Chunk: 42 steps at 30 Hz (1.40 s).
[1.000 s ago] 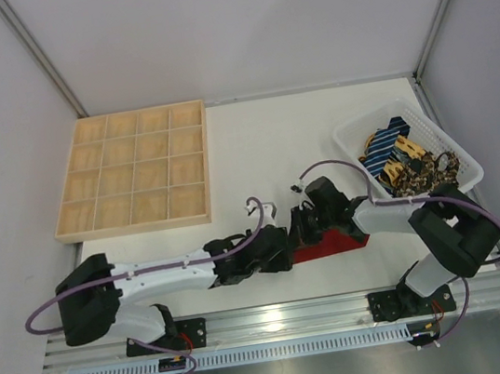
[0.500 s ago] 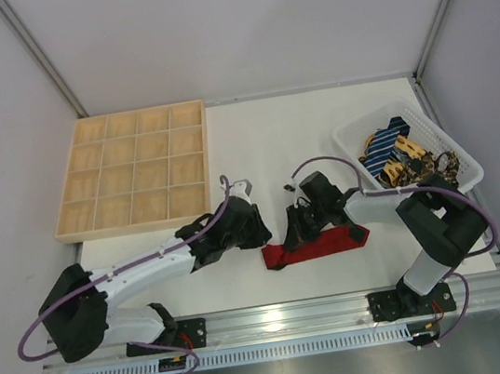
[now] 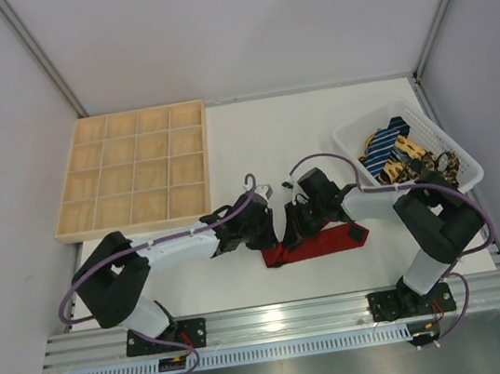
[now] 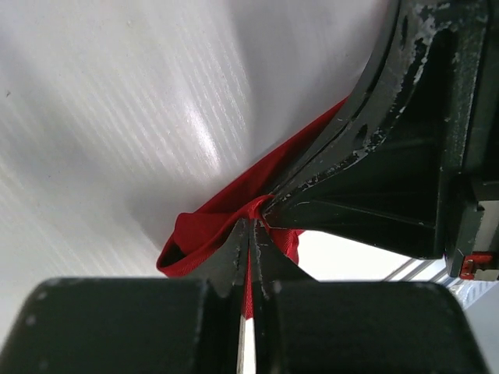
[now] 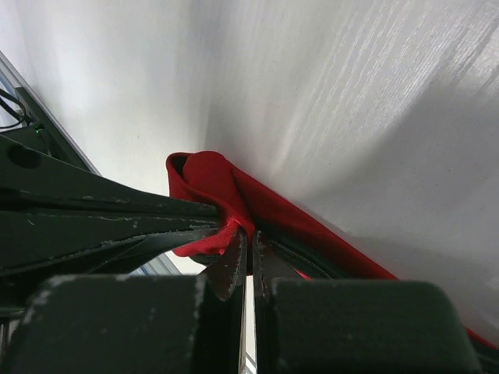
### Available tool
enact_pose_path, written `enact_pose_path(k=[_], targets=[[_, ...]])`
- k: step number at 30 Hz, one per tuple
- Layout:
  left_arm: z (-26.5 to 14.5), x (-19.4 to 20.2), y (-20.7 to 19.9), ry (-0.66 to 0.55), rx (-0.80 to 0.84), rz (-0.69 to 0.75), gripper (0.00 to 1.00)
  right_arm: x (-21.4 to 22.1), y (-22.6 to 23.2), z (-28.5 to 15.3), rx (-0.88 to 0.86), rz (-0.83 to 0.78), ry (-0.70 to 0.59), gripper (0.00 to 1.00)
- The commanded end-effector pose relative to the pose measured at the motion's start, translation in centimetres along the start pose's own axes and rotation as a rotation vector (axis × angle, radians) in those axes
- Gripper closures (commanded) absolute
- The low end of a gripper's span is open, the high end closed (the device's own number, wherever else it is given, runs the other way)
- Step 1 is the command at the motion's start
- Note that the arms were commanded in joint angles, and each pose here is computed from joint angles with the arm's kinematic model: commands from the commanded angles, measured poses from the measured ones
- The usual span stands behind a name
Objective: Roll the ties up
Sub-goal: Roll the tie
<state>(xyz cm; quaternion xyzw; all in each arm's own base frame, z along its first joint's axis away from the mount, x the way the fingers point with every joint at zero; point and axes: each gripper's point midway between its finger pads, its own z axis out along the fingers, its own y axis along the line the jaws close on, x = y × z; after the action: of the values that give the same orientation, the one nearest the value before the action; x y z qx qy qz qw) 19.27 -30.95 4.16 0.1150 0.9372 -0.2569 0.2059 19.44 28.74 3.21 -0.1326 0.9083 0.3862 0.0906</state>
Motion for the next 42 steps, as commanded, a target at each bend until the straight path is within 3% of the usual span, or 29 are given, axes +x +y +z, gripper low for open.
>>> enact_pose_path(k=[1, 14, 18, 28, 42], targets=[[0.3, -1.3, -1.1, -0.007, 0.037, 0.042, 0.97, -1.5, 0.1, 0.0, 0.0, -0.023, -0.022, 1.0], [1.4, -1.1, 0.3, 0.011, -0.013, 0.049, 0.98, -2.3, -1.3, 0.6, 0.034, -0.007, -0.015, 1.0], [0.8, -1.0, -0.4, -0.01, 0.037, 0.044, 0.99, -2.1, -1.6, 0.7, 0.039, -0.001, -0.01, 1.0], [-1.1, -0.5, -1.6, -0.048, 0.115, 0.026, 0.9, -2.3, -1.2, -0.5, 0.056, -0.01, -0.049, 1.0], [0.4, 0.7, -3.0, -0.006, 0.133, 0.044, 0.8, -0.9, -0.9, -2.8, 0.087, -0.007, -0.066, 1.0]])
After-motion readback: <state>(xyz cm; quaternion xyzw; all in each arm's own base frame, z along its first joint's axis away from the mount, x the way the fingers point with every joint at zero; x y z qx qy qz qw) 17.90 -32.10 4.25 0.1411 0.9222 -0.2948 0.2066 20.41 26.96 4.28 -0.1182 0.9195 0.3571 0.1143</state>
